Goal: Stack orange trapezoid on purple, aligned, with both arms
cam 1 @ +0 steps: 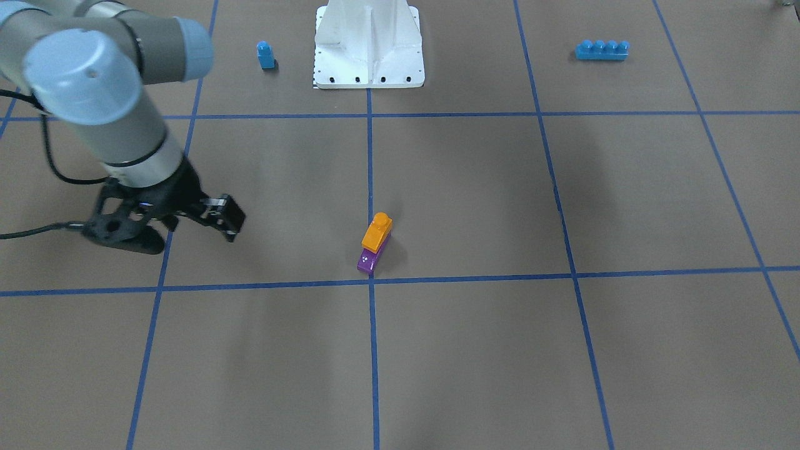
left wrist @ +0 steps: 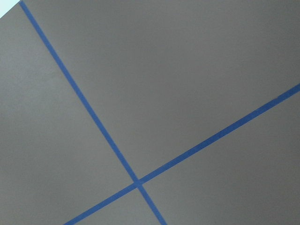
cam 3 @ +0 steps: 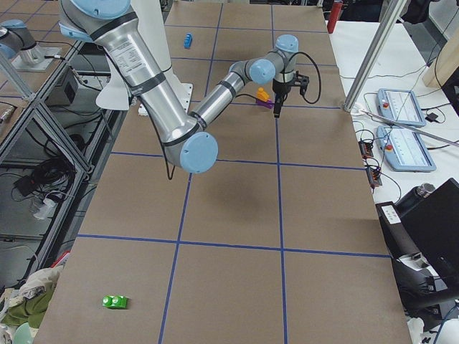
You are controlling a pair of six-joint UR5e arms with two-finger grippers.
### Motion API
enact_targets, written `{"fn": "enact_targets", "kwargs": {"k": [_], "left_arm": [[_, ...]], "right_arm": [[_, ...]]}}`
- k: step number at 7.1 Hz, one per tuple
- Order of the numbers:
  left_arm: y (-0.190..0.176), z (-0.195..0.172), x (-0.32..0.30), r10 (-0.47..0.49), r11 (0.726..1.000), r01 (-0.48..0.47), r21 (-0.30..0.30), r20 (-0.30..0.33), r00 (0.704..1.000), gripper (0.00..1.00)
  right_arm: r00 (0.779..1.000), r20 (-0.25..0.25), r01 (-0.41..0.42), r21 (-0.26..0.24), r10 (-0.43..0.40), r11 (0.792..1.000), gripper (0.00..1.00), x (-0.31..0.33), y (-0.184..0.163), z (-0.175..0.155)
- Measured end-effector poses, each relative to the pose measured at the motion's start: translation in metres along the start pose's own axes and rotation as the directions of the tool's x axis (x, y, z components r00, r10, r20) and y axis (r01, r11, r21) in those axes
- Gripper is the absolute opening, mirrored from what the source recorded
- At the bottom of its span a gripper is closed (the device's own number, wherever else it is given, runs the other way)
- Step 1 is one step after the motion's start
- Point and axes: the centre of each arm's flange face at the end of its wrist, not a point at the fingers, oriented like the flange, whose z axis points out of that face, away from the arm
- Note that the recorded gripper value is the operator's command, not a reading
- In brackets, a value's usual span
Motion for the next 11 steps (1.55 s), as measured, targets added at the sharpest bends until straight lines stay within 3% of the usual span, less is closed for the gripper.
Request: {"fn": "enact_targets", "kwargs": {"k": [2,4,5,7,9,11], "left_arm": [[0.021,-0.003,-0.021,-0.043,0.999,0.043,0.019,-0.016,0.999,1.0],[0.077,0.025,-0.033,-0.03,0.998,0.03,0.058,-0.008,1.0,1.0],[0.109,0.044,-0.037,-0.01,0.996,0.01,0.087,0.007,1.0,1.0],[0.136,0.062,-0.042,-0.028,0.997,0.028,0.075,0.003,1.0,1.0],[0.131,0.048,-0.034,-0.075,0.997,0.075,0.023,-0.018,0.997,1.0],[0.129,0.028,-0.017,-0.119,0.993,0.118,-0.026,-0.035,0.992,1.0]], "right_arm": [[0.997,-0.017,0.079,-0.049,-0.08,0.996,1.0,0.181,-0.011,-0.01],[0.991,-0.031,0.129,-0.063,-0.131,0.99,1.0,0.295,0.002,-0.011],[0.99,-0.045,0.132,-0.062,-0.135,0.989,1.0,0.334,0.004,-0.007],[0.99,-0.04,0.133,-0.068,-0.136,0.989,1.0,0.408,-0.003,-0.001],[0.989,0.015,0.147,-0.085,-0.146,0.986,1.0,0.452,-0.003,0.004],[0.987,0.034,0.159,-0.084,-0.157,0.984,1.0,0.474,0.002,0.002]]}}
